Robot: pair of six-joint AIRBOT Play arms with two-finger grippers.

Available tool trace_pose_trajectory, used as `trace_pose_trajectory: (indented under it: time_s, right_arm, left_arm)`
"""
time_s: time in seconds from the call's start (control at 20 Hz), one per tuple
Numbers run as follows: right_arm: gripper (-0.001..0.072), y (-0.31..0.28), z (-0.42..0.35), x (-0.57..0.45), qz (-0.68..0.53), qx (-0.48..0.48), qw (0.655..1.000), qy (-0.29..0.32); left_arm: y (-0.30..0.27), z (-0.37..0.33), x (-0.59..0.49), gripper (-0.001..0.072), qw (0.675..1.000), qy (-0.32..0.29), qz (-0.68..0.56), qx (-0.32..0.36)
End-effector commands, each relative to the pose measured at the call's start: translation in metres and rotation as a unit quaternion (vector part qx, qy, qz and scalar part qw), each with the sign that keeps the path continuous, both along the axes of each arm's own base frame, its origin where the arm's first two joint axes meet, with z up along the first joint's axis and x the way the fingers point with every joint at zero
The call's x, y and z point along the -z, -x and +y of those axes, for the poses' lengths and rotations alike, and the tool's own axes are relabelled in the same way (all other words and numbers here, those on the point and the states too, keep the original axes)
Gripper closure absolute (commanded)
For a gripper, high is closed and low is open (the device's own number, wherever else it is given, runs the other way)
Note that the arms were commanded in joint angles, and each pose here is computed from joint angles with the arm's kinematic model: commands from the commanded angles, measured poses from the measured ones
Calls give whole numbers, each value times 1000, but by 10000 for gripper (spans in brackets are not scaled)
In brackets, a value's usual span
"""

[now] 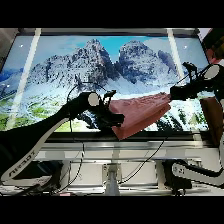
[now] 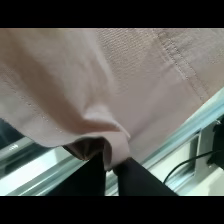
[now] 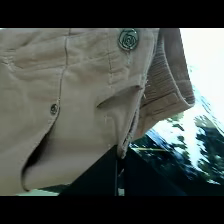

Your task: Fold the clothes and pants, and hang the long-sleeved shirts on hangers.

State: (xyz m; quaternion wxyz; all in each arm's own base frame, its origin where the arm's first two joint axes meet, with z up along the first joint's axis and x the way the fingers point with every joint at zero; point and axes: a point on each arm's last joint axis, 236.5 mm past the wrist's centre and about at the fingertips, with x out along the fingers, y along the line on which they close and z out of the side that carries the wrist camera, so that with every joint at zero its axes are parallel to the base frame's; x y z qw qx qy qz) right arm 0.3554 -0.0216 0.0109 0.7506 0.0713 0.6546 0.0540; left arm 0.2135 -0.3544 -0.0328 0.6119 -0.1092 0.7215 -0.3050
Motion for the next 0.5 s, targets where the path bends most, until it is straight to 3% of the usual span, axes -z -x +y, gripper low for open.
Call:
trace_pose_trajectory:
  time_s: [0.0, 0.2, 0.25, 0.3, 0.35, 0.4, 0.45]
  right_arm:
    - [696, 13, -11, 4, 27, -6, 999, 24]
    - [692, 35, -10, 30, 66, -8, 998, 23]
    - [575, 37, -10, 35, 69, -11, 997, 24]
    - [304, 39, -11, 39, 71, -10, 997, 26]
    - [100, 39, -11, 39, 71, -11, 997, 27]
    - [36, 38, -12, 38, 70, -11, 997, 29]
    - [36, 38, -14, 38, 68, -11, 997, 34]
  left_arm:
    - [8, -11, 6, 414, 999, 12, 40, -13]
    - [8, -11, 6, 393, 999, 12, 41, -14]
    - [8, -11, 6, 393, 999, 12, 41, -14]
    - [8, -11, 6, 393, 999, 12, 41, -14]
    - [8, -11, 6, 393, 999, 12, 41, -13]
    - [8, -11, 6, 393, 999, 12, 41, -13]
    - [8, -11, 6, 394, 999, 12, 41, -13]
